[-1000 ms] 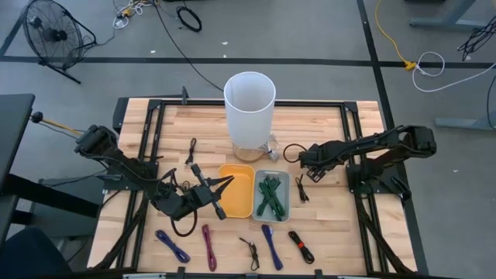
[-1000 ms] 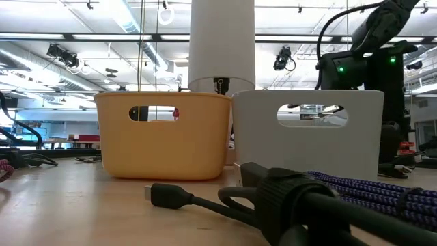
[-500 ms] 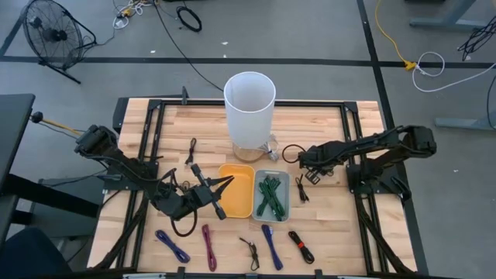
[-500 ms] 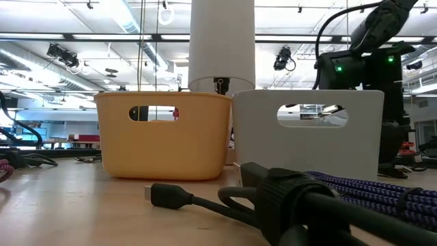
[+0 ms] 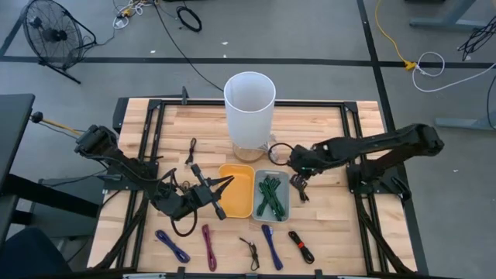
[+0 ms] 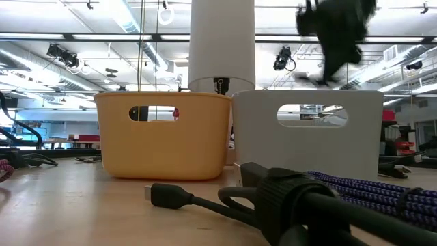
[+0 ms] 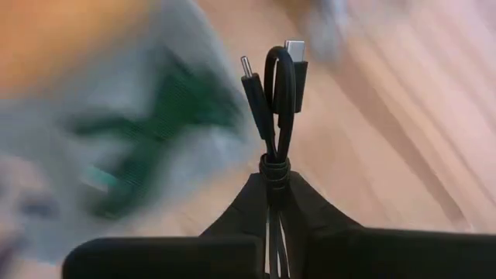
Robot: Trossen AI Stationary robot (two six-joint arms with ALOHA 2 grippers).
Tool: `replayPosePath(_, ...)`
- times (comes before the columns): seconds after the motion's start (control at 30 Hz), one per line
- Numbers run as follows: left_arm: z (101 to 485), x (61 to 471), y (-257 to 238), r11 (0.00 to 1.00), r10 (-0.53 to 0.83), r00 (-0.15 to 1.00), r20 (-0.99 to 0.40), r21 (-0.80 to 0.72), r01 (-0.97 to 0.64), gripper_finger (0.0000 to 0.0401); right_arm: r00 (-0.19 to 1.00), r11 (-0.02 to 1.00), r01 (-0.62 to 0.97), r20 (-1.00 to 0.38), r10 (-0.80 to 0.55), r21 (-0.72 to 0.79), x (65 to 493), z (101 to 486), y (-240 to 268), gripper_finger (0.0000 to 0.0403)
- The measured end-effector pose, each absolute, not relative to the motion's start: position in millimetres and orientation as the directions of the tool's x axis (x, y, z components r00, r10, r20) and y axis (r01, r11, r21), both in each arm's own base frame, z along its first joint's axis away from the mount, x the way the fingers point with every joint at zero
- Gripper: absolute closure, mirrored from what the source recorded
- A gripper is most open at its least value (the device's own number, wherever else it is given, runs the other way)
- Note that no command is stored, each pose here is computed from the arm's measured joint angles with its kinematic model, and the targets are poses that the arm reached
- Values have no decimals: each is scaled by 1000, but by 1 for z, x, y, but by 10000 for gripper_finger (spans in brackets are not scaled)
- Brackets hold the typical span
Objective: Pick & Place USB Port
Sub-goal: Put the black charger cable into the yellow bin
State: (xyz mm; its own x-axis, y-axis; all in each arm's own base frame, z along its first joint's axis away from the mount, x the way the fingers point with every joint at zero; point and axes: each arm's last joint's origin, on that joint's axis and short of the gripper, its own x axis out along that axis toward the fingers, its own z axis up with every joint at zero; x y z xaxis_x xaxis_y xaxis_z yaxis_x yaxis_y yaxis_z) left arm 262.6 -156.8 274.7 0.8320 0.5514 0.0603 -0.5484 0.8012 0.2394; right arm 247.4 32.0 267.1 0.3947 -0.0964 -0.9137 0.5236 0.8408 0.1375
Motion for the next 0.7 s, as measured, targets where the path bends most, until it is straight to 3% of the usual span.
replayPosePath(0.17, 275, 264, -159, 846, 482, 873, 73, 219, -486, 376, 703, 907, 331, -709, -52, 261, 258, 313, 71, 393)
replayPosePath(0.3, 276, 266, -163, 913, 342, 935, 96, 199, -355, 376, 867, 943, 152, -497, 17, 298, 263, 334, 100, 393)
replayPosePath(0.5, 277, 267, -169, 964, 134, 983, 125, 212, -158, 376, 964, 974, -67, -236, 119, 215, 274, 348, 144, 393)
replayPosePath(0.7, 280, 268, -168, 987, 104, 982, 155, 104, -121, 376, 971, 983, -126, -187, 150, 132, 289, 332, 173, 393)
